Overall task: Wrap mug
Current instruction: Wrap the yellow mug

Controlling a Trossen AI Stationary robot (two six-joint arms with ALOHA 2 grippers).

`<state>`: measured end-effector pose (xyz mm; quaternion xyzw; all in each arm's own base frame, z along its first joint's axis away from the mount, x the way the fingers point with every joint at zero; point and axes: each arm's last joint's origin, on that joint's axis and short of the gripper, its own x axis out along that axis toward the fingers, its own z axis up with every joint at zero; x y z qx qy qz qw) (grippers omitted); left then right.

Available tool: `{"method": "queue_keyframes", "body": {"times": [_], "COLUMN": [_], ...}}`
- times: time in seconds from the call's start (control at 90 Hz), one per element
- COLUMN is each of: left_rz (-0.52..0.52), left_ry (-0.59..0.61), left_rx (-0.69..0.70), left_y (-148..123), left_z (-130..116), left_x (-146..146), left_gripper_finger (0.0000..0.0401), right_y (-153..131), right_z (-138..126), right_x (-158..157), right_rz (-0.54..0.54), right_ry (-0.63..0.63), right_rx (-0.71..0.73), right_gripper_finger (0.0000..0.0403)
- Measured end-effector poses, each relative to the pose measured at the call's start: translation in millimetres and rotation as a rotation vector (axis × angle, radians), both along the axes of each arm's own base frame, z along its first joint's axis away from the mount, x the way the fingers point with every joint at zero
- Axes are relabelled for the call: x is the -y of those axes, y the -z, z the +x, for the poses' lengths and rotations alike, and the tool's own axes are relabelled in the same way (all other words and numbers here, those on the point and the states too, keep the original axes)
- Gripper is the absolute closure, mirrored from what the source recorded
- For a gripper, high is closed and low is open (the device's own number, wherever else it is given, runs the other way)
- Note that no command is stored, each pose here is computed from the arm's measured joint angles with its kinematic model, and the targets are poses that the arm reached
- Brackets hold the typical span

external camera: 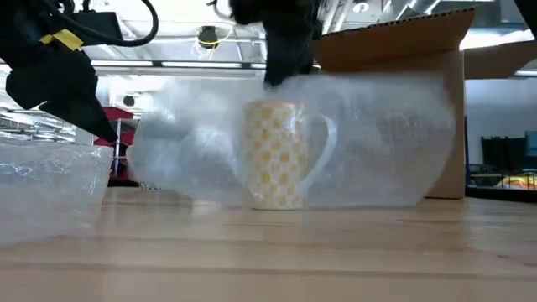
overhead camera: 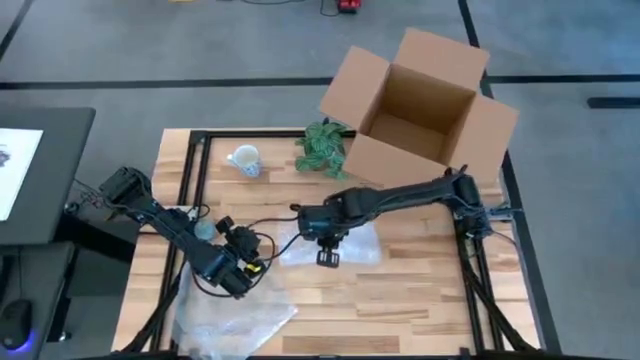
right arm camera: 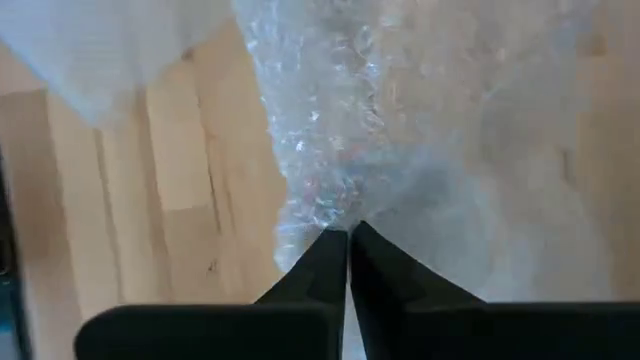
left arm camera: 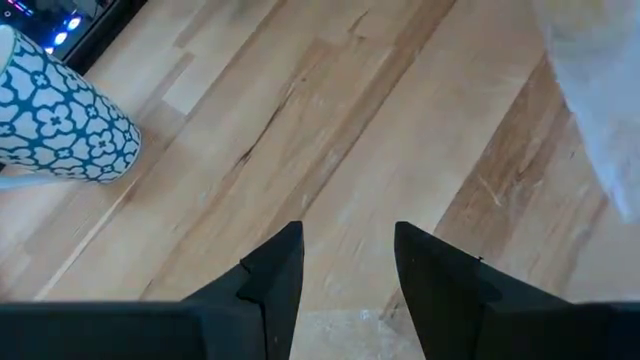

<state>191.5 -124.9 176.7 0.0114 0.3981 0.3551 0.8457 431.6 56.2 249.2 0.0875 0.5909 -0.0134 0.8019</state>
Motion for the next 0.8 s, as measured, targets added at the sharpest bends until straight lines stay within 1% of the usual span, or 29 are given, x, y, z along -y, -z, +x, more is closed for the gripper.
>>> {"method": "queue_keyframes", "body": {"times": [0.211, 0.289, 0.389, 0.511, 0.589, 0.711, 0.8], "left_rz": [-0.001, -0.009, -0.013, -0.008, 0.014, 0.058, 0.076], "left_ry": [0.057, 0.122, 0.243, 0.397, 0.468, 0.500, 0.523], "left_rx": [0.002, 0.016, 0.075, 0.162, 0.203, 0.289, 0.299], "left_y": [0, -3, -7, -14, -20, -29, -32], "left_z": [-6, -5, 2, 17, 27, 40, 48], "left_x": [10, 19, 34, 50, 54, 55, 52], "left_gripper_finger": [0.0263, 0.0263, 0.0263, 0.0263, 0.0263, 0.0263, 0.0263], "right_y": [48, 58, 67, 62, 55, 38, 25], "right_z": [16, 19, 22, 24, 25, 28, 30], "right_x": [-2, -2, -2, -2, -6, -13, -18], "right_rz": [0.006, 0.009, 0.009, 0.002, -0.010, -0.034, -0.044], "right_ry": [0.002, 0.000, -0.015, -0.029, -0.059, -0.124, -0.152], "right_rx": [-0.088, -0.106, -0.120, -0.097, -0.077, -0.017, 0.027], "right_gripper_finger": [0.0402, 0.0403, 0.0403, 0.0401, 0.0389, 0.0347, 0.0313]}}
